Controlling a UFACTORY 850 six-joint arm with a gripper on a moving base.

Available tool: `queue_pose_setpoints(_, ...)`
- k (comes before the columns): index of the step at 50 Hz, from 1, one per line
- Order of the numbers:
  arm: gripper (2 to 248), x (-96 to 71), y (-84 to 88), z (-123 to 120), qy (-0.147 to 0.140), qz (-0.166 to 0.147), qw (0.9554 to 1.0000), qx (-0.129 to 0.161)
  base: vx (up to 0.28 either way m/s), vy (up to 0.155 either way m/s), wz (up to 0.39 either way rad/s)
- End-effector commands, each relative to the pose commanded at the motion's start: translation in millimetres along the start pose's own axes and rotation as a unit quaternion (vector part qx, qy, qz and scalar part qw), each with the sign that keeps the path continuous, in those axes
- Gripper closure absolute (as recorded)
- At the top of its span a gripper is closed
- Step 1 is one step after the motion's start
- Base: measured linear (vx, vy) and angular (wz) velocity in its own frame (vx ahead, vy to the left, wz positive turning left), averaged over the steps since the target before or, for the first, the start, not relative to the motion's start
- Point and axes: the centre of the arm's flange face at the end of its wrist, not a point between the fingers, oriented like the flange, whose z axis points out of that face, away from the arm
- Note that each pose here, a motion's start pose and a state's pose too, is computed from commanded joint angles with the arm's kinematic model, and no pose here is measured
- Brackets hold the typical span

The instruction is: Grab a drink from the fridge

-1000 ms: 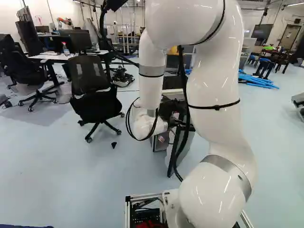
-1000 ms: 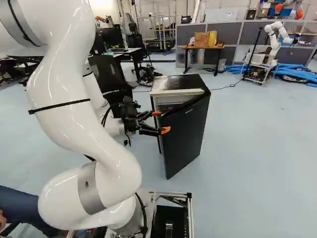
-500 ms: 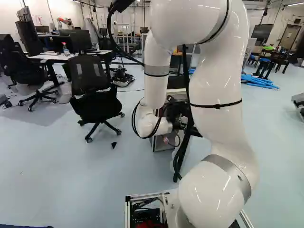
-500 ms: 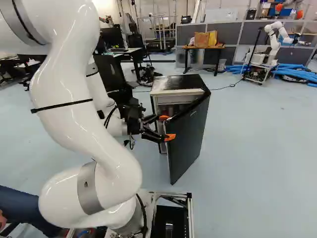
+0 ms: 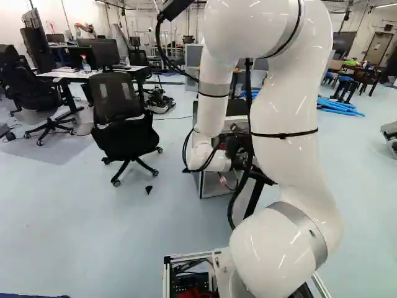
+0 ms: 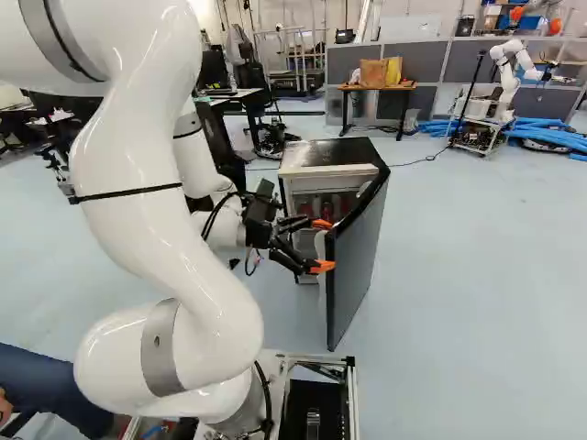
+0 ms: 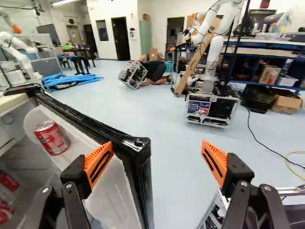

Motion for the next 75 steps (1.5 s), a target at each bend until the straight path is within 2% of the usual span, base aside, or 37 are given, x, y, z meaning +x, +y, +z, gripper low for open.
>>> queue_pose_setpoints(12, 3, 5.7, -8.4, 18, -0.003, 0.025, 0.9978, -0.061, 0.000, 0.000, 0.000)
queue_pose_setpoints(24, 3, 12.6, -19.1, 38, -0.006, 0.054, 0.9908, -0.124, 0.000, 0.000, 0.000)
queue_pose_setpoints(35, 3, 19.7, -30.6, 60, -0.012, 0.082, 0.9808, -0.176, 0.000, 0.000, 0.000)
queue_pose_setpoints(47, 3, 26.5, -44.1, 86, -0.026, 0.115, 0.9678, -0.223, 0.000, 0.000, 0.000)
queue_pose_setpoints(54, 3, 30.8, -52.2, 102, -0.034, 0.132, 0.9609, -0.241, 0.000, 0.000, 0.000)
queue_pose_setpoints(75, 3, 47.4, -71.9, 152, -0.032, 0.176, 0.9397, -0.292, 0.000, 0.000, 0.000)
